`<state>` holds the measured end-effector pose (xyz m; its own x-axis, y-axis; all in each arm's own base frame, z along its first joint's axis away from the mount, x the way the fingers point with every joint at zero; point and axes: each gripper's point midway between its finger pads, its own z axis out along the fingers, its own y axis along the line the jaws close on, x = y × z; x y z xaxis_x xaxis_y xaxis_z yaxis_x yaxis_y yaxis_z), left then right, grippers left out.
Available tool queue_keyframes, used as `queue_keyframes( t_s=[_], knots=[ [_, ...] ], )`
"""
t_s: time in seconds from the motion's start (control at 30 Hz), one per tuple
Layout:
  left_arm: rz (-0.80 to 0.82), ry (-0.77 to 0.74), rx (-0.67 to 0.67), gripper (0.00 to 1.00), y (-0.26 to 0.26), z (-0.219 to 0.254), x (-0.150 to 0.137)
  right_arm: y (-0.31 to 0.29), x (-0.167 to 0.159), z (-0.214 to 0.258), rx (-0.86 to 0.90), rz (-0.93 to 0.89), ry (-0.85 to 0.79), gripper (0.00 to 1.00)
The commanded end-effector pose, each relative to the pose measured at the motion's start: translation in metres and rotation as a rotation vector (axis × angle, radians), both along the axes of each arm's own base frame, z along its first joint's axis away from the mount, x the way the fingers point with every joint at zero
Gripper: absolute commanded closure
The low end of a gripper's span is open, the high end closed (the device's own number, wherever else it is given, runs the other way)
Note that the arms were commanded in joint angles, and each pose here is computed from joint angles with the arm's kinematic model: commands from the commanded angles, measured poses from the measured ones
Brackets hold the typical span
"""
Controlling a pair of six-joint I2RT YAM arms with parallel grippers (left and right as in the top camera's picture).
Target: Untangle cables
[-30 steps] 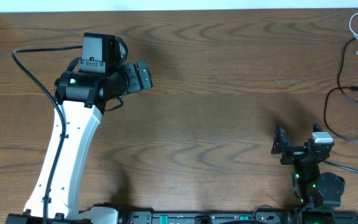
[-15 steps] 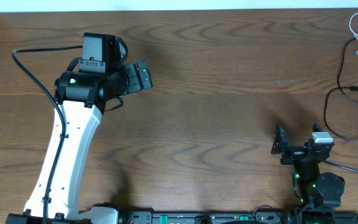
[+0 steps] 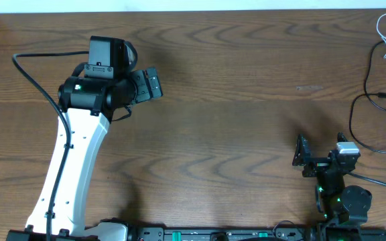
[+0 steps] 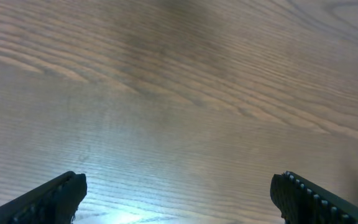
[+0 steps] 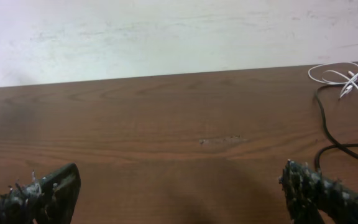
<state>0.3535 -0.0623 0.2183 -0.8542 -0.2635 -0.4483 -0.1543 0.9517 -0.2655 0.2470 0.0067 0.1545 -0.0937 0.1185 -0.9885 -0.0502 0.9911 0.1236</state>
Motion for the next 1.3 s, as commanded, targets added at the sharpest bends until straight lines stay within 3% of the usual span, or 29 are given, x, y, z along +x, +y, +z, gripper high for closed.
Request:
queue_keyframes(
  t_s=[0.0,0.3,0.73,1.27],
  knots=[
    [0.031,-0.042,0.051,0.01,0.013,0.011,-0.001,0.0,0.0,-0.001,0.011,-0.002,0.004,0.01],
    [0.051,-0.374,0.066,0.01,0.031,0.059,-0.032,0.0,0.0,-0.001,0.011,-0.002,0.004,0.01],
    [0.018,-0.871,0.152,0.01,0.048,0.026,-0.093,0.0,0.0,-0.001,0.011,-0.002,0.003,0.01],
    [0.041,-0.979,0.193,0.01,0.054,-0.055,-0.106,0.0,0.0,-0.001,0.011,-0.002,0.004,0.01]
  ],
)
